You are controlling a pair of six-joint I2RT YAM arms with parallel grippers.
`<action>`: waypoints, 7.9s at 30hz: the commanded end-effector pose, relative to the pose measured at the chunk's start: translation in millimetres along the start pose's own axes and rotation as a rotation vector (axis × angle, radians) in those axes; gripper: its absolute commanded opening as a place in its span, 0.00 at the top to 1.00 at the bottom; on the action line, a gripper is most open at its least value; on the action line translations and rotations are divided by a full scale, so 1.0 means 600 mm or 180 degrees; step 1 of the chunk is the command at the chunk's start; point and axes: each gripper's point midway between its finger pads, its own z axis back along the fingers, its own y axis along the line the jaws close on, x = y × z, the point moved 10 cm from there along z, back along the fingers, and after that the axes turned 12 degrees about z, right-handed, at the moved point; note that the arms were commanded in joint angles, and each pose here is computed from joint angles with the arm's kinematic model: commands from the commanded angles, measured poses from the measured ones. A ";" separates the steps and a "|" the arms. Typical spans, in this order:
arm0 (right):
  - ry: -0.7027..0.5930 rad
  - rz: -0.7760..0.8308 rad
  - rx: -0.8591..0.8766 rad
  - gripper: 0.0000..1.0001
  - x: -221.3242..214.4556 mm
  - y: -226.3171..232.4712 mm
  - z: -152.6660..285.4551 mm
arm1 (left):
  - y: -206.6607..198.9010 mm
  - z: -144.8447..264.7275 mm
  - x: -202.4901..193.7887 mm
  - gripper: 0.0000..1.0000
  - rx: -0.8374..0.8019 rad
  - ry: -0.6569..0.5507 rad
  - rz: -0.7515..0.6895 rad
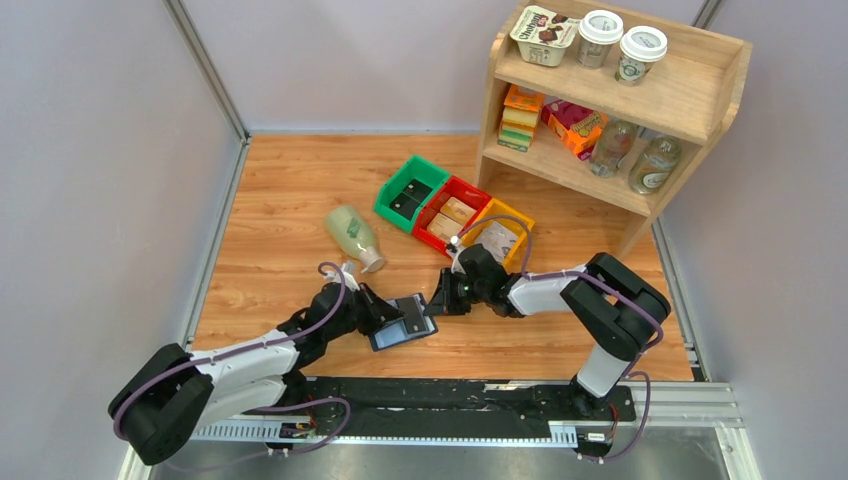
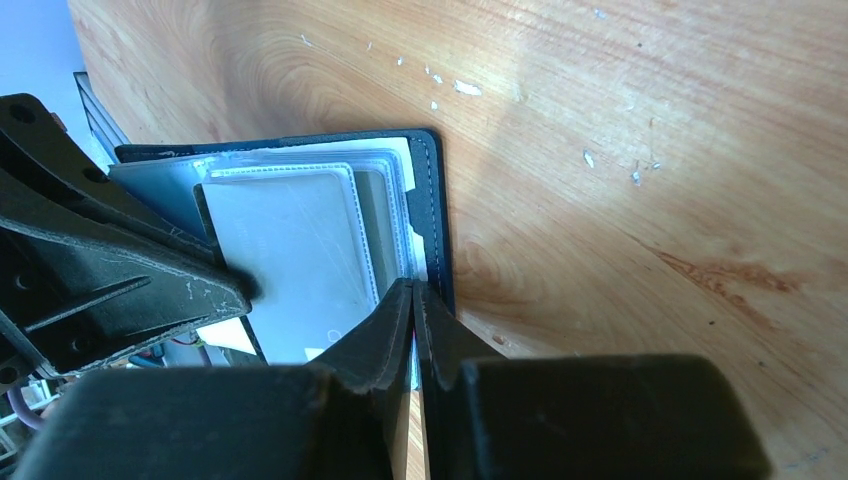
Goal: Take the credit cards out of the card holder
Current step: Remove the credit card from the card holder, then place the credit card in the storage box, then remove the credit card from the card holder.
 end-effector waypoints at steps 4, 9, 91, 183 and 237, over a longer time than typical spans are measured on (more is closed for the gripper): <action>0.0348 -0.0128 -0.0568 0.91 -0.049 -0.049 -0.007 | -0.026 0.007 0.002 0.99 -0.0356 0.0017 -0.0125; 0.0354 -0.0150 -0.0572 0.91 -0.050 -0.051 -0.009 | -0.028 0.015 0.003 1.00 -0.0323 -0.0019 -0.0149; -0.0876 0.1468 -0.0127 1.00 0.238 0.183 0.157 | -0.229 0.269 0.121 0.19 0.0565 -0.1684 -0.3631; -0.0549 0.0470 -0.1051 0.12 0.045 0.075 0.091 | -0.071 0.062 0.047 0.07 0.1717 -0.0141 -0.1604; 0.0049 0.0712 -0.0503 0.50 0.041 0.103 0.033 | 0.006 -0.005 0.032 0.66 0.1887 0.0232 -0.1426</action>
